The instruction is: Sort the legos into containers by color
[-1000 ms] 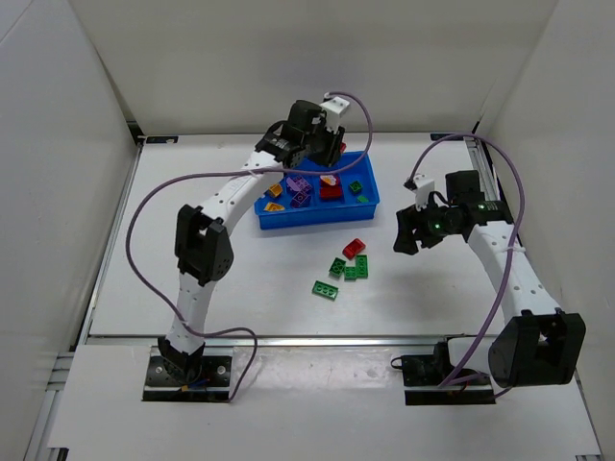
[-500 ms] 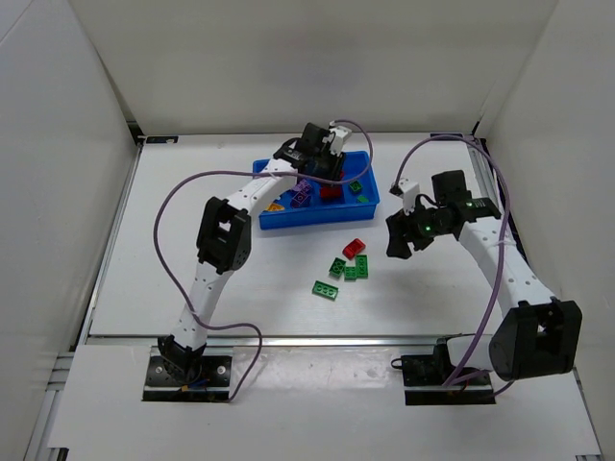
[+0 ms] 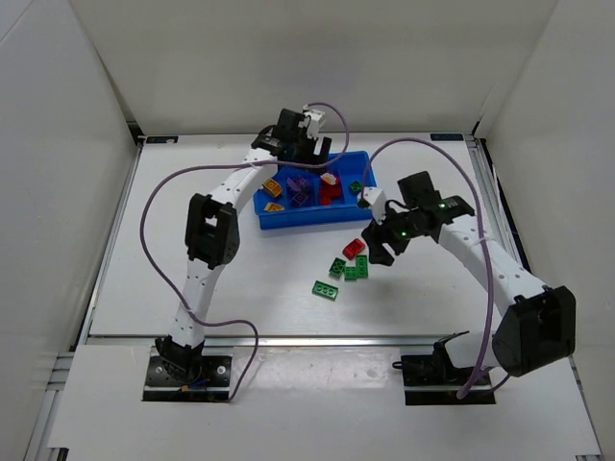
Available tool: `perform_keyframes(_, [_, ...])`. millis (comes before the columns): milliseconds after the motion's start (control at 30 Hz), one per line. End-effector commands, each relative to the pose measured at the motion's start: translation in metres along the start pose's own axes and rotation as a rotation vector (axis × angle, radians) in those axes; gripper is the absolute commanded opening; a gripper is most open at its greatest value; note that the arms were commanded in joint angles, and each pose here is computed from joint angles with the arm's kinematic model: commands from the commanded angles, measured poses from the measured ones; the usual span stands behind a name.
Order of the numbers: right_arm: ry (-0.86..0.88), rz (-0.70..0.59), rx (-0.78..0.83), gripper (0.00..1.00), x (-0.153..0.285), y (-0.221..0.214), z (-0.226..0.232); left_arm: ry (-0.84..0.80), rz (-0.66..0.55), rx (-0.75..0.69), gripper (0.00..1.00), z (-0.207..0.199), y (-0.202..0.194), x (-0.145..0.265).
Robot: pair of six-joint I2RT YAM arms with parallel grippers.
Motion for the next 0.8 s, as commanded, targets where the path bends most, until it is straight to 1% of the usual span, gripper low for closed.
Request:
perform_keyframes(0, [0.004,-0.052,0.164,0.75,-0.009,0.03,0.009,0.081,-0.287,-0.054,1.0,0.013,0.095,0.115])
perform_keyframes(33, [0.016,-0.047,0.208,0.75,-0.015,0.035,0.016,0.095,-0.313,-0.08,0.99,0.017,0.104,0.141])
perform_keyframes(67, [0.025,-0.048,0.23,0.75,-0.022,0.041,0.017,0.108,-0.332,-0.083,0.99,0.027,0.108,0.157])
perform_keyframes(100, [0.031,-0.044,0.245,0.75,-0.027,0.045,0.02,0.101,-0.342,-0.077,0.99,0.031,0.109,0.169])
perform_keyframes(133, [0.052,-0.041,0.282,0.75,-0.032,0.05,0.029,0.058,-0.36,-0.067,0.99,0.035,0.109,0.181])
perform_keyframes(167, [0.057,-0.042,0.295,0.75,-0.035,0.055,0.032,0.047,-0.377,-0.004,0.99,0.049,0.105,0.205])
perform_keyframes(200, [0.071,-0.032,0.304,0.75,-0.043,0.057,0.036,-0.008,-0.389,0.019,0.99,0.053,0.101,0.217])
perform_keyframes(233, [0.09,-0.026,0.326,0.75,-0.048,0.059,0.044,0.006,-0.416,0.052,0.99,0.068,0.098,0.243])
perform_keyframes(267, [0.091,-0.016,0.339,0.75,-0.052,0.061,0.048,-0.008,-0.41,0.085,0.99,0.073,0.091,0.25])
perform_keyframes(300, [0.091,-0.002,0.343,0.75,-0.062,0.061,0.05,-0.019,-0.375,0.122,0.99,0.078,0.075,0.25])
perform_keyframes(333, [0.104,0.011,0.364,0.73,-0.069,0.061,0.06,0.016,-0.391,0.153,0.99,0.09,0.068,0.272])
perform_keyframes(367, [0.084,0.026,0.359,0.72,-0.075,0.06,0.063,0.015,-0.351,0.187,0.99,0.095,0.05,0.27])
perform_keyframes(400, [0.078,0.032,0.362,0.72,-0.084,0.061,0.065,0.03,-0.347,0.211,0.99,0.106,0.04,0.28])
perform_keyframes(467, [0.078,0.054,0.376,0.71,-0.096,0.059,0.076,0.031,-0.313,0.238,0.99,0.108,0.02,0.289])
perform_keyframes(500, [0.074,0.069,0.378,0.71,-0.107,0.057,0.078,0.063,-0.297,0.248,0.99,0.115,0.01,0.296])
perform_keyframes(567, [0.07,0.089,0.38,0.71,-0.116,0.054,0.085,0.089,-0.291,0.247,0.99,0.113,0.003,0.307])
perform_keyframes(700, [0.029,0.144,0.366,0.7,-0.137,0.041,0.088,0.107,-0.27,0.224,0.99,0.108,-0.01,0.312])
perform_keyframes(767, [0.007,0.144,0.355,0.7,-0.143,0.04,0.087,0.115,-0.266,0.219,0.99,0.106,-0.013,0.314])
Point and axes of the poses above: each gripper's point midway between its finger pads, its own x axis back along the fingers, its own z axis along the line the jaws close on, y = z × x, the point moved 9 cm from there along x, back along the fingers, and after that the axes turned 10 degrees about -x, right-handed, at the moved point
